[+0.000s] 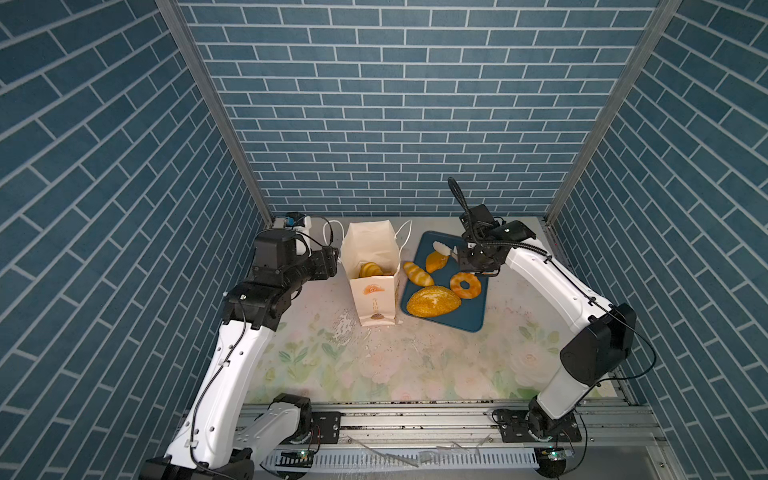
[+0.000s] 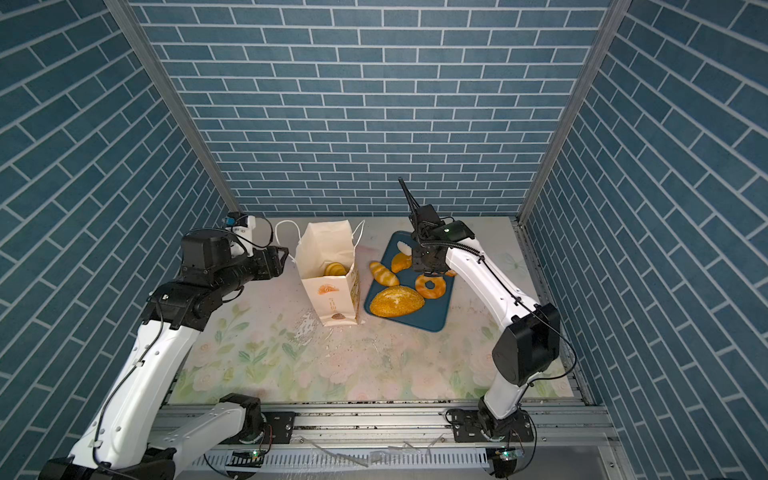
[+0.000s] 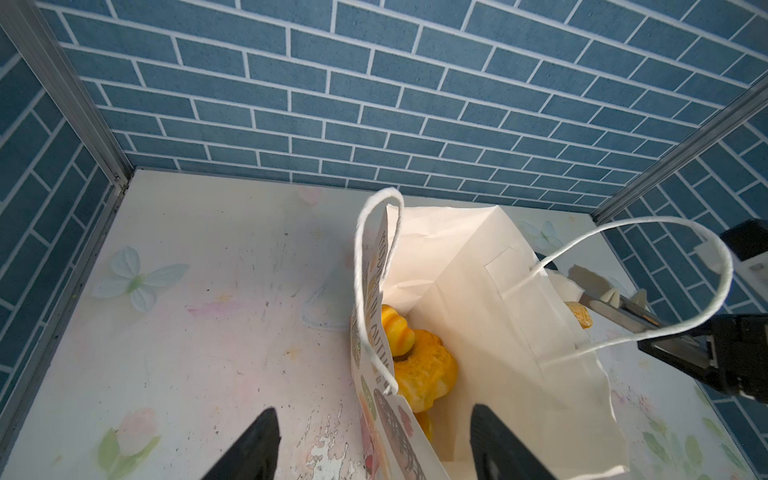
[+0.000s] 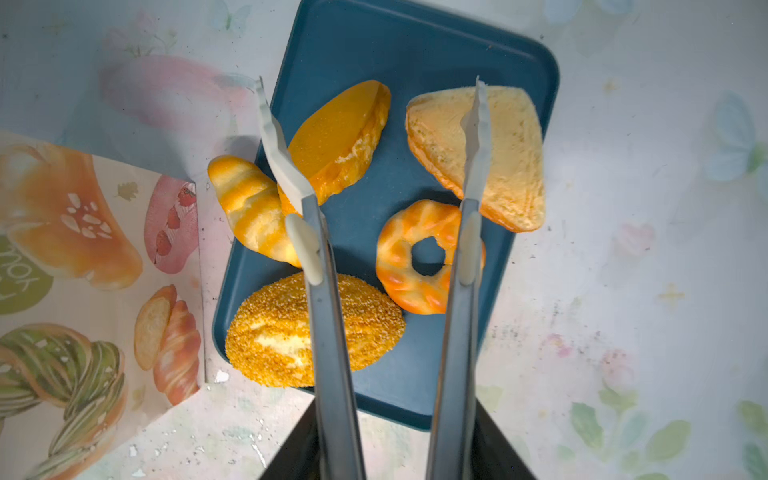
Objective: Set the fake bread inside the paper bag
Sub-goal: 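Lower the tongs onto the orange flat bread and pinch it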
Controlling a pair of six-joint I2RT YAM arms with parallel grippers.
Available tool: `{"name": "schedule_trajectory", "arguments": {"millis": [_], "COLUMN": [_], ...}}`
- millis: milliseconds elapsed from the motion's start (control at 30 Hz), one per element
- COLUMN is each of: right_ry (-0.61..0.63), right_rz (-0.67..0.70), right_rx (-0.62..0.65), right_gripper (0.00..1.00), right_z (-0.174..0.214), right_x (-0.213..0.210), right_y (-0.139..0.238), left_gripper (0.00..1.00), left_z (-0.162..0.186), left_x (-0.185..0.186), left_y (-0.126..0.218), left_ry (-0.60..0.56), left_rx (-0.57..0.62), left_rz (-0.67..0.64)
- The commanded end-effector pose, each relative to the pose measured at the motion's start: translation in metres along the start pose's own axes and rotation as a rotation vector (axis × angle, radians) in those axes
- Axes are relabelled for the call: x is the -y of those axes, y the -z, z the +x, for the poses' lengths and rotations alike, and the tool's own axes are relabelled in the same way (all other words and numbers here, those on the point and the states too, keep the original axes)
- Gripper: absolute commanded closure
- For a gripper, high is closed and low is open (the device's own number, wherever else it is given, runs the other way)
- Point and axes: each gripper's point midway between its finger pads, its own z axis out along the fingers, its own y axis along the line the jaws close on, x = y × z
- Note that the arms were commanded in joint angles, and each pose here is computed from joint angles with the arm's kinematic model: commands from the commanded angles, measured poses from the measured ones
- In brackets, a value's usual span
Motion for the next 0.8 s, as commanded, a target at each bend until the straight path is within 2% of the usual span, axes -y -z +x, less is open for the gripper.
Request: {"name": "schedule_trajectory", "arguments": {"millis": [0, 167, 433, 767], "right_ry": [-0.135, -0.161, -0.167, -0.168], "right_rz": [-0.084, -0.138, -0.142, -0.162], "right_rx": [0.048, 0.032, -0.026, -0.051], "right_gripper": [0.51, 0.5, 0.52, 0.57], "right_z": [-0.014, -0.016, -0.01, -0.003], "right_x": [-0.012, -0.025, -0.032, -0.038], "right_y": [-0.006, -0.025, -0.048, -0.056], "left_gripper": [0.26, 0.26, 0.26, 0.26], "left_z": [0.003, 0.004, 0.003, 0.003], "left_x": [-0.003, -0.003, -0.005, -0.006], "left_y": [0.005, 0.006, 0.008, 0.01], "left_ry": [-0.002, -0.001, -0.005, -0.003], "left_rx": [0.005, 0.005, 0.008, 0.008], "left_rz": [-0.015, -0.016, -0.027, -0.032]}}
